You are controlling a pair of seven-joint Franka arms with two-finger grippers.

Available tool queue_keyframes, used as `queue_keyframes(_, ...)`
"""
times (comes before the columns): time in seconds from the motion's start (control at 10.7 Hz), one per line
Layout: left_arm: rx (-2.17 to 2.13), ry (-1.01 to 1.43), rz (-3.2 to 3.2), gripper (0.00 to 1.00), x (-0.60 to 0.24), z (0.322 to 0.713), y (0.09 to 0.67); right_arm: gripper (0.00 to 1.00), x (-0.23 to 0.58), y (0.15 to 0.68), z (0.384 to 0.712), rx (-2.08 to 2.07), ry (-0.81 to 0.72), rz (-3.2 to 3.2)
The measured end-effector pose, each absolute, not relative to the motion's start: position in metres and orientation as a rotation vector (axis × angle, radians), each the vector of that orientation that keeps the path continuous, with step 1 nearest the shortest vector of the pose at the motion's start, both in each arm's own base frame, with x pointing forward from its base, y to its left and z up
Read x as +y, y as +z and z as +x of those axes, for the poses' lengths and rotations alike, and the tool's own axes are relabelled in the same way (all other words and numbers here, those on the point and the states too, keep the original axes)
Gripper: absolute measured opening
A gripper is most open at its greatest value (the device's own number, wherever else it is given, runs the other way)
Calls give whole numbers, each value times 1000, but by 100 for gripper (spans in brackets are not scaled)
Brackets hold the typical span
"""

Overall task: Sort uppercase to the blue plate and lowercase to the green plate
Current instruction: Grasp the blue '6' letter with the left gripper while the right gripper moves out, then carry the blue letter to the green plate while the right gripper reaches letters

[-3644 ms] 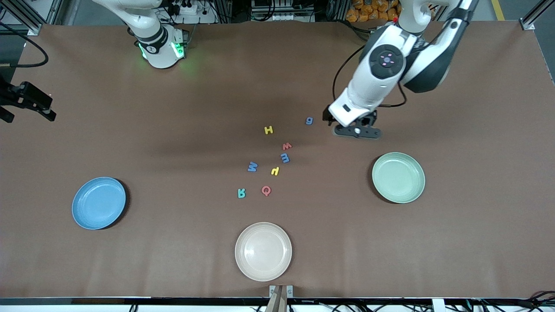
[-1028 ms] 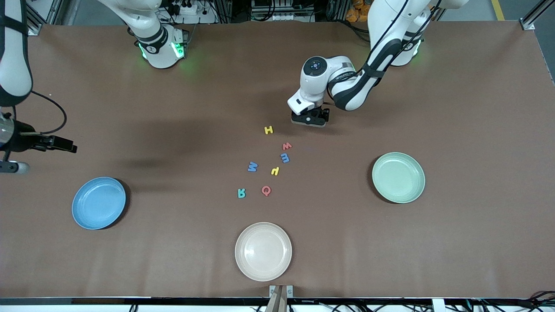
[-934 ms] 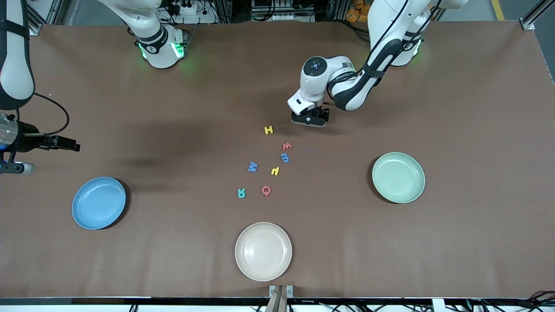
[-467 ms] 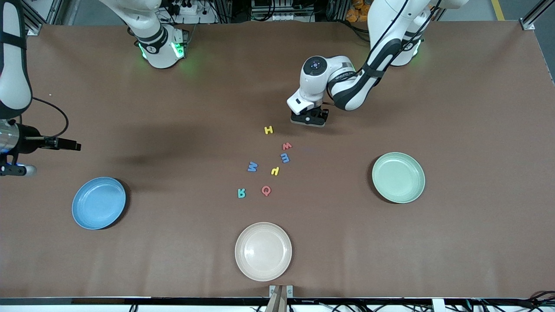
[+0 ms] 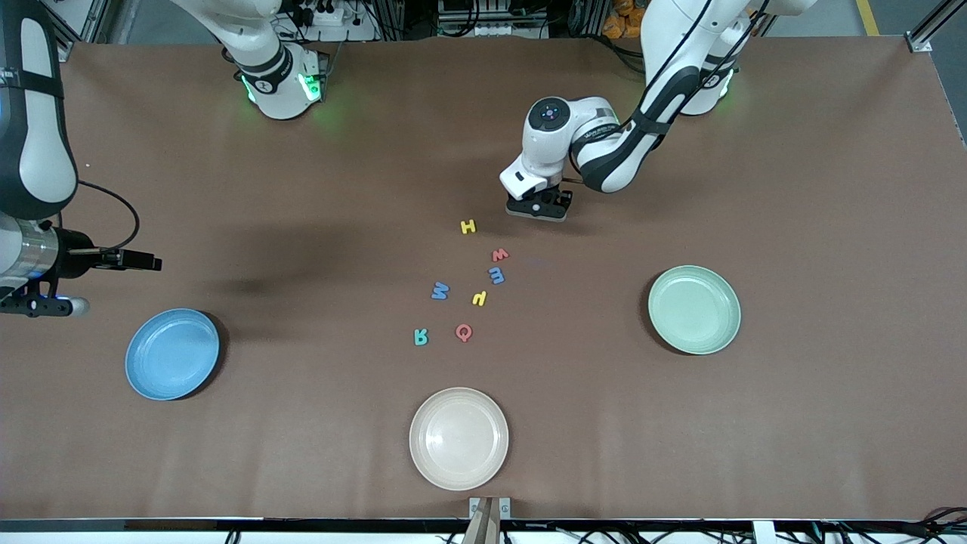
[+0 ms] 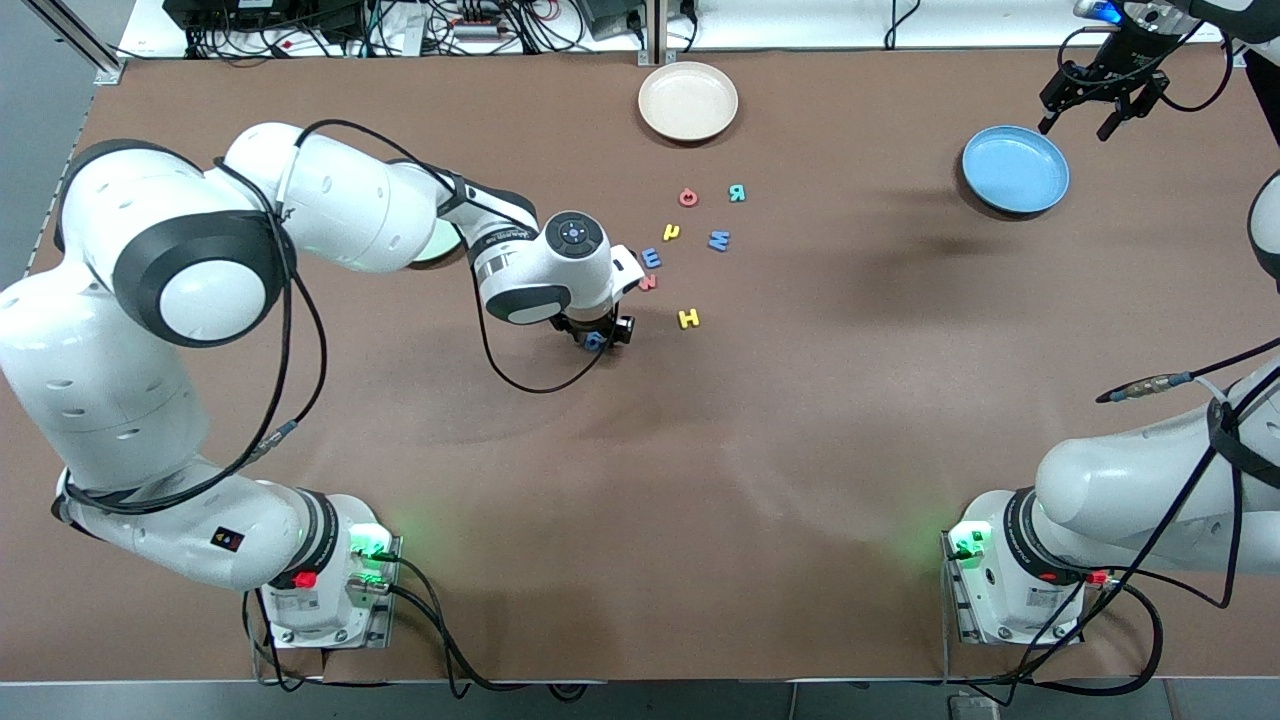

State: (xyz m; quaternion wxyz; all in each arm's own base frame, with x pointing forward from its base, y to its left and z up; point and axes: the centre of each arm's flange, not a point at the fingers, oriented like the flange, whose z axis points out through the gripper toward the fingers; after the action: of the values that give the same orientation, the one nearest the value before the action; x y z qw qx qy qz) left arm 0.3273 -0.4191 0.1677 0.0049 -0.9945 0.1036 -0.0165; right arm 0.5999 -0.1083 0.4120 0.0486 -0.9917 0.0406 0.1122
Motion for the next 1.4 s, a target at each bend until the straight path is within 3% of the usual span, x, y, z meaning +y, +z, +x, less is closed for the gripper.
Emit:
queue_keyframes(0.93,324,-68,-3116,27,-420,329,173,100,-85,380,623,81,286,-3014)
queue_keyframes(1.4,324,-68,-3117,27,-420,329,173,100,1,345,668,-95,245,-2995)
